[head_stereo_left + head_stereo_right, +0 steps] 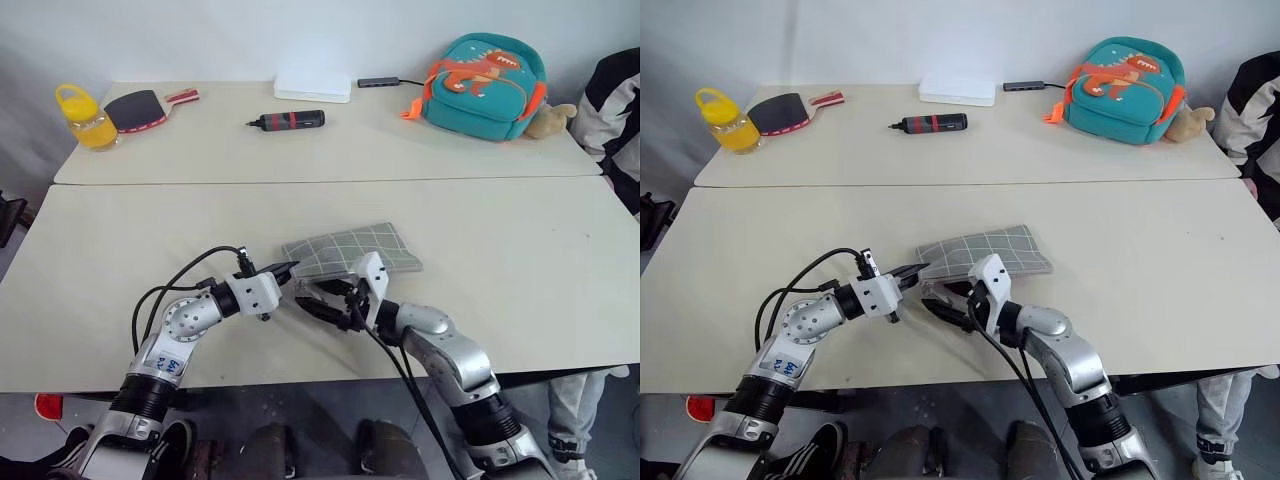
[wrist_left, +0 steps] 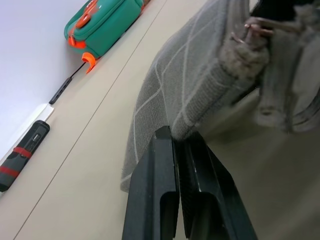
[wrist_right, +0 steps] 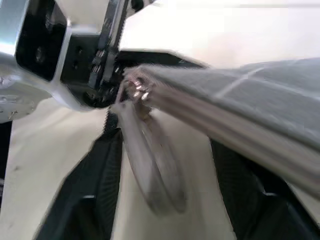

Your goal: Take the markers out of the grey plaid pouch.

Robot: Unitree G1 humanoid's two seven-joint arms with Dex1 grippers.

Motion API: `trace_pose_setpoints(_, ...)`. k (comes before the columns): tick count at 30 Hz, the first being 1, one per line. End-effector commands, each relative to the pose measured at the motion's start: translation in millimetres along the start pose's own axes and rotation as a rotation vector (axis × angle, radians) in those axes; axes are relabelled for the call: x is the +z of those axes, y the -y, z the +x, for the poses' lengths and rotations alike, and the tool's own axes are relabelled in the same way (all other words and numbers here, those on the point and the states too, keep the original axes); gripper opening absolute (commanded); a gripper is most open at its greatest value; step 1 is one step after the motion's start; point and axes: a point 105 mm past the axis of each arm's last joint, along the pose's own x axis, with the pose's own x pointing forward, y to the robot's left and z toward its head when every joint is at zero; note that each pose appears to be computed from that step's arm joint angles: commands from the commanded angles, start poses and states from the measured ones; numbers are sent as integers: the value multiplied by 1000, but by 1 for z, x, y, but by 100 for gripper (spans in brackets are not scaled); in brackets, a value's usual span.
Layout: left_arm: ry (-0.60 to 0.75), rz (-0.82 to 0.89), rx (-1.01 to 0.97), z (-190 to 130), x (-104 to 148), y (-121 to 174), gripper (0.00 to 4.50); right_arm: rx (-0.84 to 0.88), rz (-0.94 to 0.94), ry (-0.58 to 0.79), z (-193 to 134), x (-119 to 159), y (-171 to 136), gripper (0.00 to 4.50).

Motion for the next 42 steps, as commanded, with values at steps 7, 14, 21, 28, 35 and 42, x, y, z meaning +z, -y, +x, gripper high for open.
trace_pose_setpoints(7, -3, 29, 2, -5, 1, -5, 0, -28, -66, 6, -28, 9, 15, 3)
trace_pose_setpoints(14, -12, -71, 76, -29, -9, -29, 0, -176, -168, -94, -84, 16, 63, 3)
trace_pose_setpoints(21, -47, -120, 129, -46, -26, -43, 0, -325, -242, -169, -138, 24, 106, 3)
trace_pose_setpoints(28, -13, -174, 108, -38, -21, -33, 0, -238, -241, -136, -128, 29, 89, 96)
trace_pose_setpoints(35, -18, -181, 99, -37, -21, -30, 0, -175, -282, -183, -148, 55, 71, 231)
trace_pose_setpoints(42, -1, -195, 87, -29, -19, -26, 0, -143, -469, 16, -114, 108, 50, 214)
